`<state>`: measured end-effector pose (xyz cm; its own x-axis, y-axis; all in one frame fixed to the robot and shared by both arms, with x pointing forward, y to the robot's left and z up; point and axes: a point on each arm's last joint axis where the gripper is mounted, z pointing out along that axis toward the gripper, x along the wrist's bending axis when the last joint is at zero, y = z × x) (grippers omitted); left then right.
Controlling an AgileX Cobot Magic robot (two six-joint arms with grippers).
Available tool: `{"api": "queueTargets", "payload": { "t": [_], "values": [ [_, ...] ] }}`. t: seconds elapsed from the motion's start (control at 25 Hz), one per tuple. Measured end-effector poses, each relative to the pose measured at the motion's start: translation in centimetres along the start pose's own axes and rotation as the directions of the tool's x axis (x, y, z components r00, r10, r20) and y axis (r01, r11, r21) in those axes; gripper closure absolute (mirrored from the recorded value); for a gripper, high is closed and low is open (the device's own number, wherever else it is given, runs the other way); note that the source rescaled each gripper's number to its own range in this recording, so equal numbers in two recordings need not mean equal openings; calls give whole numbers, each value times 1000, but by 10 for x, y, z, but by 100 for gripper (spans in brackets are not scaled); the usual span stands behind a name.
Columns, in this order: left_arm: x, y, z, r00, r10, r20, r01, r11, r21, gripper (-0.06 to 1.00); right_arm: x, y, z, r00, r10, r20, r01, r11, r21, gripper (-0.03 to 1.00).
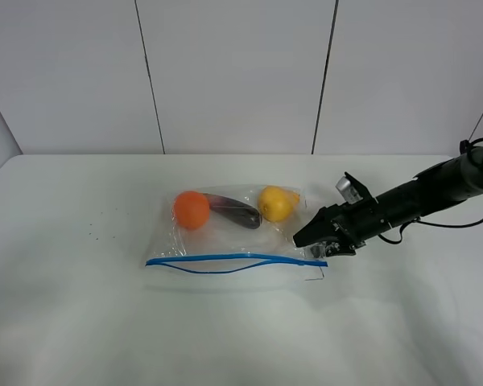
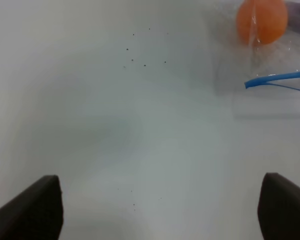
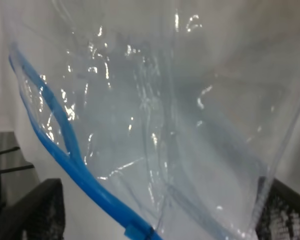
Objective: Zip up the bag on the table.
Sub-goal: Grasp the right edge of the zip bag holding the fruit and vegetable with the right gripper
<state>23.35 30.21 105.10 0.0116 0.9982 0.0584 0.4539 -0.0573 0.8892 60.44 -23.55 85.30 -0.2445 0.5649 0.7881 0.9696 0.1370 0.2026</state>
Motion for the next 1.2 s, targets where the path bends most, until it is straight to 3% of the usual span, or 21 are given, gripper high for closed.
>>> {"api": "queueTargets", "payload": {
  "t": [0.16,0.4,0.68,1.12,1.2],
  "values": [
    [0,0,0,1000,0,0,0,1000,0,-6,-6,-1,7,999,24,-45,-24,1000,-14,11],
    [0,0,0,1000,0,0,0,1000,0,-6,-10,-3,7,998,30,-61,-31,999,-12,38],
    [0,0,0,1000,0,0,0,1000,0,-6,-15,-3,-2,997,51,-64,-53,998,-29,57],
    [0,0,0,1000,0,0,0,1000,0,-6,-16,-5,-2,997,50,-60,-50,999,-6,62],
    [0,0,0,1000,0,0,0,1000,0,-6,-16,-4,-1,997,50,-52,-51,999,-9,68]
  ]
}}
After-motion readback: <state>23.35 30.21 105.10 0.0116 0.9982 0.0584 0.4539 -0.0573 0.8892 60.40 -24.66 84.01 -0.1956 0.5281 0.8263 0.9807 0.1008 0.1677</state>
